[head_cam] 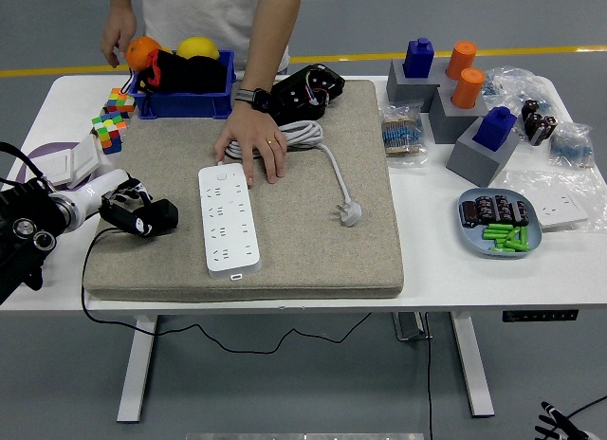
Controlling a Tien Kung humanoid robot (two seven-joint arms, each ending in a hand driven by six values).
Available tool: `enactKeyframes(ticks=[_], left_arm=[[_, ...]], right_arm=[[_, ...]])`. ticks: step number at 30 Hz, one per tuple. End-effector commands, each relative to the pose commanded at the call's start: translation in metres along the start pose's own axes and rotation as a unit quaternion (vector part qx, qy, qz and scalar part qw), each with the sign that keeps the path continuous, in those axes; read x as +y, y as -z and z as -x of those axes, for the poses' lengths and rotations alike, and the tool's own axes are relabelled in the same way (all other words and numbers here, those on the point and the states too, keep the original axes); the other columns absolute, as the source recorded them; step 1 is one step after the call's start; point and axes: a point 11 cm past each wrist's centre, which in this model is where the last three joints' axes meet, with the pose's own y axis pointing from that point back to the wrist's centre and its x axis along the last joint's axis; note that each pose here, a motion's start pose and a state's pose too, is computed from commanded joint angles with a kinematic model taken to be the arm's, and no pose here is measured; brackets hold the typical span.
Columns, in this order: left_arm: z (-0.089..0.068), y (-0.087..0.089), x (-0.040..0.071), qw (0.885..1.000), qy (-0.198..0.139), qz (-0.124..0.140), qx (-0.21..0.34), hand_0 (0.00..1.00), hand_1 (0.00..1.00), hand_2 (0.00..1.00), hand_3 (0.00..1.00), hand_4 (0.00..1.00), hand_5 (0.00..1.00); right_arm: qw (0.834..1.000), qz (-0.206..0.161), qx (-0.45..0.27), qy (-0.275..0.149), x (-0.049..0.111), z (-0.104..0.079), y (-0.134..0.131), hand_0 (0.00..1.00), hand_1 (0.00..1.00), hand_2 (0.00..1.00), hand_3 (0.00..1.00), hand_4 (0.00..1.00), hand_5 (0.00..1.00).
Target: Press the white button,pick up the black plug,place it near the board,insert it into the board
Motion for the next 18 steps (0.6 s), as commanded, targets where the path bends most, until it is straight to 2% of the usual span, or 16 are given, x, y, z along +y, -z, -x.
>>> enactKeyframes(ticks=[1,6,7,12,13,18], left_arm=[[-0.0003,-0.0010,-0.0001,1.000,-0.001,0.003,0.003,0.409,0.480,0.460,0.460,0.814,0.002],[0.0005,-0.0047,-0.0008,1.000,0.001,0.012,0.014,0.409,0.480,0.460,0.460,0.814,0.002],[0.0010,-0.0049,-0.0010,1.000,0.002,0.013,0.015,0.330,0.398,0.440,0.430,0.769,0.002],[0.0029,-0.0059,-0.0009,1.000,0.005,0.020,0.021,0.330,0.398,0.440,0.430,0.769,0.002],[0.0030,-0.0064,-0.0007,0.999,0.005,0.023,0.022,0.332,0.336,0.390,0.403,0.736,0.002],[0.0006,-0.0087,0.0013,0.999,-0.002,0.035,0.022,0.332,0.336,0.390,0.403,0.736,0.002]], right_arm=[[1.000,-0.001,0.000,0.000,0.0000,-0.0001,0.0003,0.798,0.695,0.685,0.658,0.756,0.573],[1.000,-0.005,0.001,-0.002,-0.0001,-0.0002,0.0017,0.798,0.695,0.685,0.658,0.756,0.573],[1.000,-0.005,0.001,-0.002,-0.0001,-0.0002,0.0019,0.798,0.695,0.685,0.658,0.756,0.573],[1.000,-0.007,0.001,-0.004,0.0000,-0.0007,0.0019,0.798,0.695,0.685,0.658,0.756,0.573],[1.000,-0.007,0.001,-0.004,0.0000,-0.0010,0.0017,0.798,0.695,0.682,0.655,0.756,0.573],[1.000,-0.008,0.003,-0.006,0.0001,-0.0020,0.0018,0.798,0.695,0.682,0.655,0.756,0.573]])
